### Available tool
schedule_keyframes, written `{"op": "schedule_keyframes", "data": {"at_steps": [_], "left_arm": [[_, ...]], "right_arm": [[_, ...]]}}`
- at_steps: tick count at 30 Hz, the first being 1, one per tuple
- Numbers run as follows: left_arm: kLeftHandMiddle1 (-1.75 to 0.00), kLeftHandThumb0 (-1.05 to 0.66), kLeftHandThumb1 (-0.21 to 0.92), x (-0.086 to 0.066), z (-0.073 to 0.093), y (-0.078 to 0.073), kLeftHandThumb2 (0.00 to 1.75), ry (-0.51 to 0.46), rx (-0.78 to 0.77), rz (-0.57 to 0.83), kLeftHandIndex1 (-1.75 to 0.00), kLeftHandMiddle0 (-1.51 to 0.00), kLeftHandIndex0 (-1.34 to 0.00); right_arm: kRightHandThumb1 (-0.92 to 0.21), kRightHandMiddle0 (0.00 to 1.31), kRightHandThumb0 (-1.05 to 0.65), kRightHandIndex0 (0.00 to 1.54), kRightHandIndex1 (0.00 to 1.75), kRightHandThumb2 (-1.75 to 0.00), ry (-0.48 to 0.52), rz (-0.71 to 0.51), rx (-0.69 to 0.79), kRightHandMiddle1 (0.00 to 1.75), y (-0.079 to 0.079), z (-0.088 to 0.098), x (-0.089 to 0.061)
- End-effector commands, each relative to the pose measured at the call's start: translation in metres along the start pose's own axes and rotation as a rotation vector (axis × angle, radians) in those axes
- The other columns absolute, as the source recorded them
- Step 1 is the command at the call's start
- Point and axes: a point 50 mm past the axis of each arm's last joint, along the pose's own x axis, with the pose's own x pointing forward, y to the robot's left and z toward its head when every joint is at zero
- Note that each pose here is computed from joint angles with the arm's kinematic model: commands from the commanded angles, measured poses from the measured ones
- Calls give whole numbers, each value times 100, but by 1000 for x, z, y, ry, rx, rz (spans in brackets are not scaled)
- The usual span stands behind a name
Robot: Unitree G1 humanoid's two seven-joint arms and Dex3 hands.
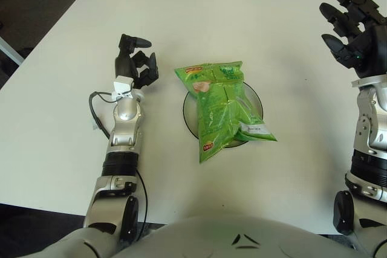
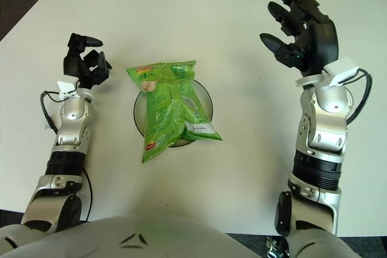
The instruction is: Put the snack into the plate.
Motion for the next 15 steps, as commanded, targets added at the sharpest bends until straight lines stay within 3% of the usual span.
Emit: {"op": "schedule_keyframes", "data": {"at_steps": [1,3,5,6,7,9,12,15], "left_arm": [[-175,-38,70,-39,-43,5,81,212,10,16,-175,-85,-34],[-175,-38,70,-38,-43,5,81,214,11,16,-175,-85,-34],[-175,-38,70,-38,-44,5,81,216,11,15,-175,-84,-34],[-175,-38,70,-38,-44,4,81,217,12,15,-175,-84,-34],[-175,-38,70,-38,-44,4,81,218,12,15,-175,-84,-34],[-175,-38,70,-38,-44,4,81,219,12,14,-175,-84,-34],[-175,-38,70,-37,-44,5,81,220,13,14,-175,-84,-34],[-175,-38,70,-36,-44,5,81,222,13,14,-175,-84,-34]], "right_arm": [[-92,57,-41,70,7,-29,46,-81,14,8,-10,-18,-11],[-92,62,-40,77,8,-30,73,-107,17,12,-11,-28,-17],[-92,63,-39,87,9,-32,88,-139,35,28,-11,-37,-23],[-92,56,-38,94,16,-31,90,-156,46,72,-11,-39,-26],[-92,53,-37,95,22,-31,92,-183,59,87,-12,-43,-29],[-92,48,-36,92,54,-30,95,-220,70,124,-12,-49,-35],[-92,46,-36,91,80,-29,106,-247,71,140,-12,-58,-41],[-92,45,-36,91,89,-29,141,-246,69,146,-10,-69,-51]]}}
